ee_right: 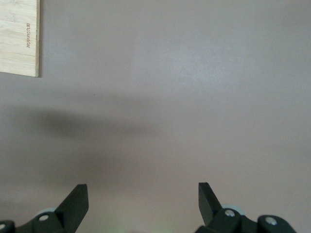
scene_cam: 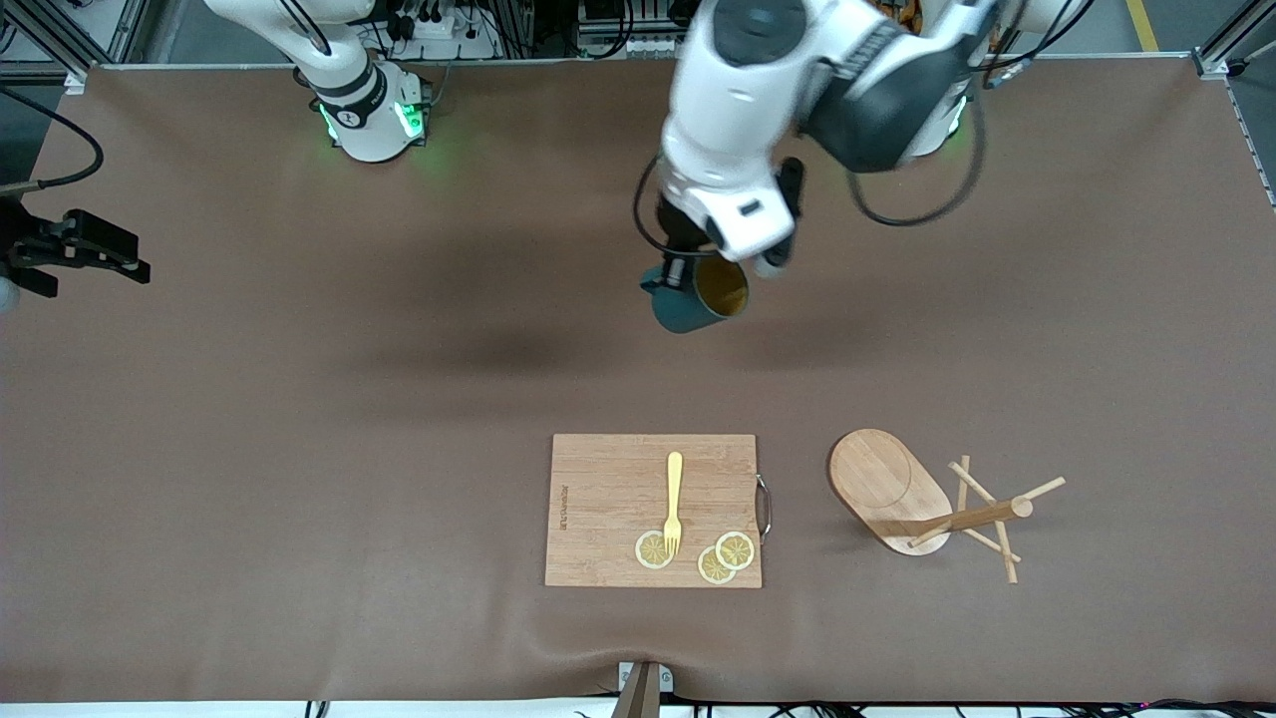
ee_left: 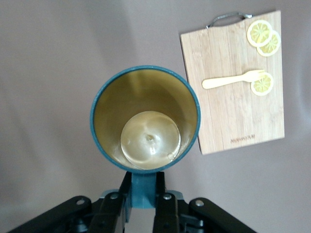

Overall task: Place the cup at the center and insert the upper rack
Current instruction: 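Carry the mug with the left gripper toward the wooden mug tree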

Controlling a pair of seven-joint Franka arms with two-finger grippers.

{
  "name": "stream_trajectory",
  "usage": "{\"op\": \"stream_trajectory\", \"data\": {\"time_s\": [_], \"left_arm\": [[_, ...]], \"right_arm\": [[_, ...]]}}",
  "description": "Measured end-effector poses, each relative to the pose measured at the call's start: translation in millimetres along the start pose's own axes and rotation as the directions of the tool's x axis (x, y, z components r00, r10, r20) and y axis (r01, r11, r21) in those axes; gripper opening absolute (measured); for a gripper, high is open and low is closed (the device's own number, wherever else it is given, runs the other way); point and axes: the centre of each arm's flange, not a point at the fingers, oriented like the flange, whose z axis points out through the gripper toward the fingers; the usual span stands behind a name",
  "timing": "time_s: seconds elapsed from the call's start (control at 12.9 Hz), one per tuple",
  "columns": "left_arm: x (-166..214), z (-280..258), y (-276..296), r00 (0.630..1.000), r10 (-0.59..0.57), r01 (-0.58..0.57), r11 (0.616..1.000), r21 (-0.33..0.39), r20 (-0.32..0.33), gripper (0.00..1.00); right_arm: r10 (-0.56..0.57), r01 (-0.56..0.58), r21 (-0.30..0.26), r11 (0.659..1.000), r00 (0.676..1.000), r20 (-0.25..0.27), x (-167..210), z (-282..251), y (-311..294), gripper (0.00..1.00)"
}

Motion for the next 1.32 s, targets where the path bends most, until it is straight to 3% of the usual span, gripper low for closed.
{"op": "stream_trajectory", "data": {"time_s": [0.39, 0.7, 0.85, 1.01, 1.32], "left_arm": [[129.2, -48.2, 39.5, 0.967, 0.07, -0.071, 0.997, -0.007, 0.244, 0.21], [263.7, -70.1, 47.7, 0.896, 0.131, -0.126, 0.991, -0.039, 0.424, 0.21], [313.6, -71.1, 43.6, 0.862, 0.165, -0.155, 0.986, -0.061, 0.48, 0.21], [351.8, -58.3, 41.9, 0.802, 0.187, -0.172, 0.982, -0.08, 0.567, 0.21], [414.8, -19.9, 46.3, 0.649, 0.202, -0.147, 0.979, -0.14, 0.734, 0.21]], "right_arm": [[0.021, -0.021, 0.001, 1.0, 1.0, 0.003, -2.8, -1.0, 8.2, 1.0], [0.05, -0.05, 0.008, 0.999, 0.998, 0.024, -7.3, 0.6, 17.8, 1.0], [0.051, -0.051, 0.011, 0.999, 0.998, 0.026, -7.1, 0.8, 15.8, 1.0], [0.058, -0.059, 0.016, 0.998, 0.998, 0.035, -7.0, 1.7, 9.9, 1.0], [0.068, -0.069, 0.029, 0.997, 0.997, 0.045, -7.1, 2.7, 3.8, 1.0]]}}
